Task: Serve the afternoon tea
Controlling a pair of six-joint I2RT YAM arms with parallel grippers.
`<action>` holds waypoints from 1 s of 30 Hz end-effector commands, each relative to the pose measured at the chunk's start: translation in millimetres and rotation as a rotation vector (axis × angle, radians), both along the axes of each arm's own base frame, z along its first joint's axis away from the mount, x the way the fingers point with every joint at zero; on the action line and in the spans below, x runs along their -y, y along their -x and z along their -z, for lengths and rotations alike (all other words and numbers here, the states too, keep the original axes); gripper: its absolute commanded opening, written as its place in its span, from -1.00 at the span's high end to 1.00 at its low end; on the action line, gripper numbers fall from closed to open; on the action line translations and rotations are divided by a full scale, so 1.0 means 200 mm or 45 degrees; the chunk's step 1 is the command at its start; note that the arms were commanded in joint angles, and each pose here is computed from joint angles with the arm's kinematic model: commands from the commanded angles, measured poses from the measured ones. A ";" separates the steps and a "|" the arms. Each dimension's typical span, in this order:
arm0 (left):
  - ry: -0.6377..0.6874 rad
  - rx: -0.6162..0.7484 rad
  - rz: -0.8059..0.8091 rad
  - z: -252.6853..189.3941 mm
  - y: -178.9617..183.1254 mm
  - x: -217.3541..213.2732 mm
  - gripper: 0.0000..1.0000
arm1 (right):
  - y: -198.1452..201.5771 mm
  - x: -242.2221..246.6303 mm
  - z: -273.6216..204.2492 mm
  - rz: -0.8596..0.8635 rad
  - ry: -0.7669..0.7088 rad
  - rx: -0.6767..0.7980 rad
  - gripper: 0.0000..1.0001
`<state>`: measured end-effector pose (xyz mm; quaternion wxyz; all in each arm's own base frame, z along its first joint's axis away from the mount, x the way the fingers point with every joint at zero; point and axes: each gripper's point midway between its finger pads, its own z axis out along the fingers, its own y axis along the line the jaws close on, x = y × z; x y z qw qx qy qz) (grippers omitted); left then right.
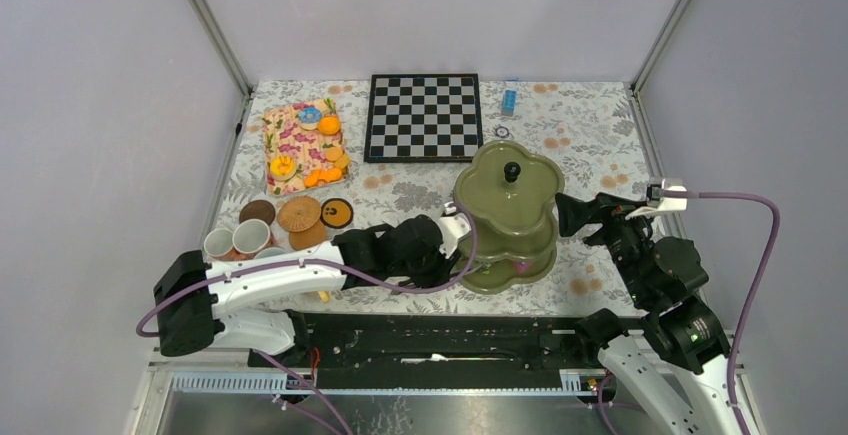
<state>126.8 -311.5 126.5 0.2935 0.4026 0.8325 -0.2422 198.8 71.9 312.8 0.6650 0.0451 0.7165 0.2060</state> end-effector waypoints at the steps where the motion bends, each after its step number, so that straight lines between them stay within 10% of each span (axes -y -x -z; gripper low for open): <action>1: 0.083 0.032 0.020 -0.04 -0.01 0.08 0.38 | 0.01 0.03 -0.06 0.025 -0.010 0.055 -0.97; 30: 0.061 0.012 -0.013 -0.09 0.02 -0.01 -0.04 | 0.02 0.00 -0.04 0.000 -0.033 0.036 -0.97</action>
